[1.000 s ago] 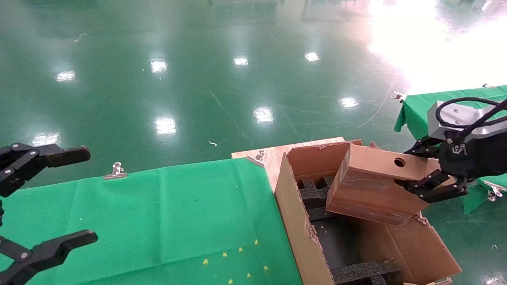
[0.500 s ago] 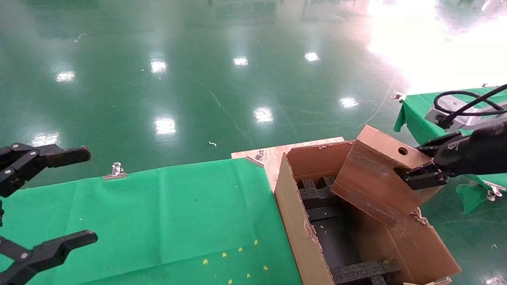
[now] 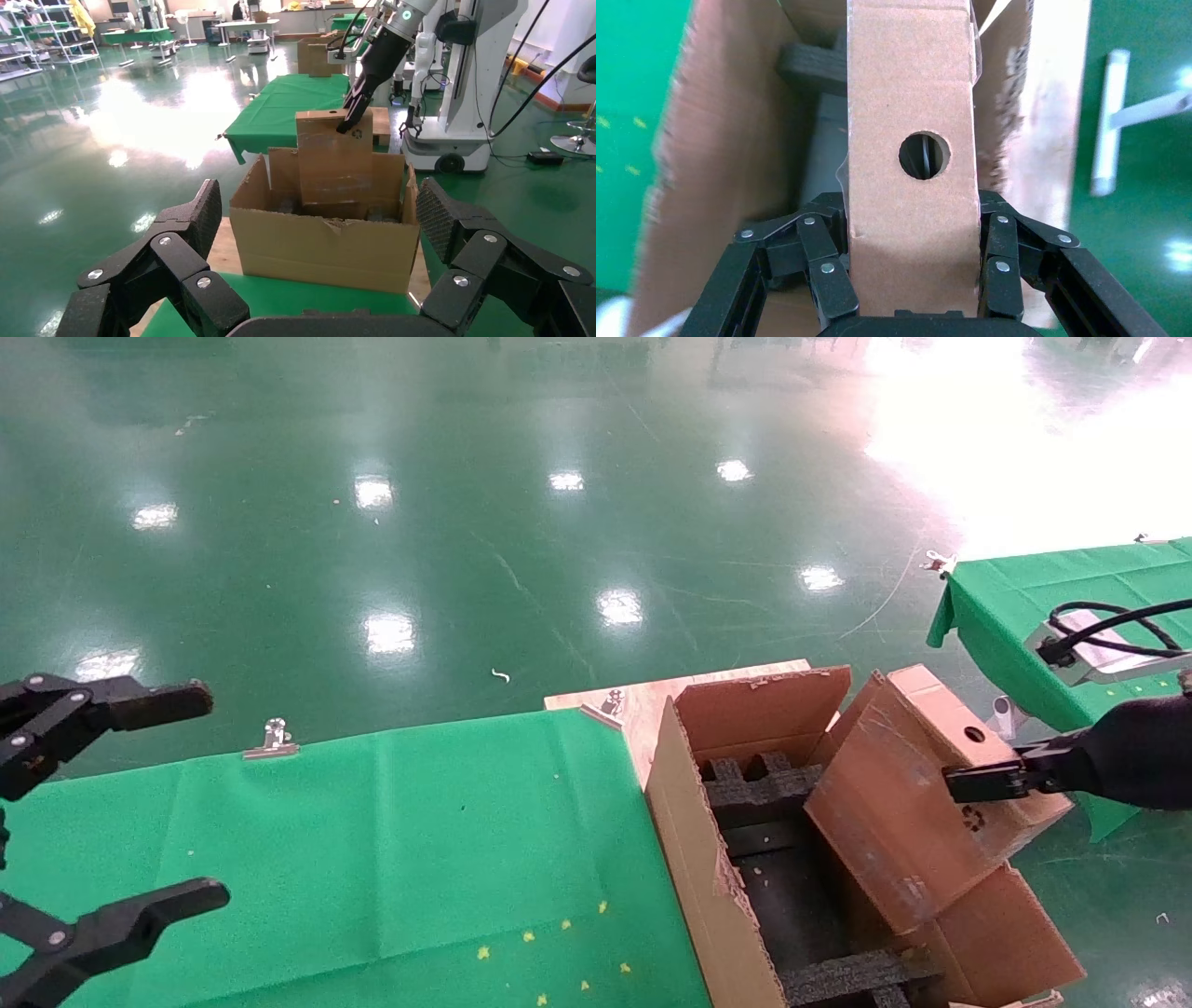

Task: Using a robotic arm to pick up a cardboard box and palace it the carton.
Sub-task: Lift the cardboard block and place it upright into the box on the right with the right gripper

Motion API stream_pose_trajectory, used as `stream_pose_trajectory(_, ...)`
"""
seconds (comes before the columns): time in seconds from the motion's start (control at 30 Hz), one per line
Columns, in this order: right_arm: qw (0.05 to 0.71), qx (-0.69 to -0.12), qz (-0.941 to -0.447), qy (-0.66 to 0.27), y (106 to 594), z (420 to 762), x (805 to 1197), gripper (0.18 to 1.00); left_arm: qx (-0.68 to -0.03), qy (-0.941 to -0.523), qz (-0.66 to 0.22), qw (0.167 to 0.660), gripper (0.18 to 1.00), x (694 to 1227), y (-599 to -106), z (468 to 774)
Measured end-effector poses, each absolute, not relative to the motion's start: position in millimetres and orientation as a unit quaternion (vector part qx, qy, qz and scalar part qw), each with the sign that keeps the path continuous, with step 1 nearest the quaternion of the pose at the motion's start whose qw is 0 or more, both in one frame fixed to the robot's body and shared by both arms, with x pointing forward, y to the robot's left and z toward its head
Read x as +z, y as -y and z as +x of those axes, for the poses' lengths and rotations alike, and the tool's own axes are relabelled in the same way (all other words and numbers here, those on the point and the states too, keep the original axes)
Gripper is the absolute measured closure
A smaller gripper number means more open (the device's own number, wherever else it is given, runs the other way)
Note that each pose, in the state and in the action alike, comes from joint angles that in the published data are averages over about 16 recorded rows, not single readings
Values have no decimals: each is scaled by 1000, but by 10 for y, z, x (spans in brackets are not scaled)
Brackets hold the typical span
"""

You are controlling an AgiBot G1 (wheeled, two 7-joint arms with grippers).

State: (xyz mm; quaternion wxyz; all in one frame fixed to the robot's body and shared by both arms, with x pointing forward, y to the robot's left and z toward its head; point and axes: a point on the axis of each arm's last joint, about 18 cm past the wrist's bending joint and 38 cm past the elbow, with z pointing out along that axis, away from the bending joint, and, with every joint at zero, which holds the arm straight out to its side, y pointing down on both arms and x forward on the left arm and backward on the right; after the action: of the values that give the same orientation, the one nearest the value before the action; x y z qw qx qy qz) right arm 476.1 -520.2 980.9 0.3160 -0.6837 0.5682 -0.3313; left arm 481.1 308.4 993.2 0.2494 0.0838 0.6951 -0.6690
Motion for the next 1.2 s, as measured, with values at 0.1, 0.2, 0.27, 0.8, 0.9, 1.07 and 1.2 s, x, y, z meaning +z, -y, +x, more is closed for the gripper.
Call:
stream_pose_trajectory(0.1, 326, -318, -673, -583, 5194, 4761, 9757, 818, -669, -695, 84, 249, 184, 9932, -3084, 4811)
stream_pose_trajectory(0.2, 332, -310, -665, -592, 5190, 4761, 9731, 819, -669, -695, 84, 249, 184, 9932, -3084, 4811)
stream_pose_trajectory(0.27, 335, -308, -662, -595, 5192, 4765, 9722, 819, -669, -695, 84, 249, 184, 9932, -3084, 4811)
stream_pose_trajectory(0.8, 316, -331, -646, -611, 5249, 4976, 9590, 820, -669, -695, 84, 249, 184, 9932, -3084, 4812)
stream_pose_trajectory(0.9, 309, -334, -644, -615, 5241, 5040, 9527, 821, -669, -695, 84, 249, 184, 9932, -3084, 4812)
stream_pose_trajectory(1.07, 298, -337, -640, -622, 5228, 5128, 9437, 822, -669, -695, 84, 249, 184, 9932, -3084, 4812)
stream_pose_trajectory(1.2, 289, -341, -637, -628, 5231, 5179, 9389, 822, -669, -695, 84, 249, 184, 9932, -3084, 4812)
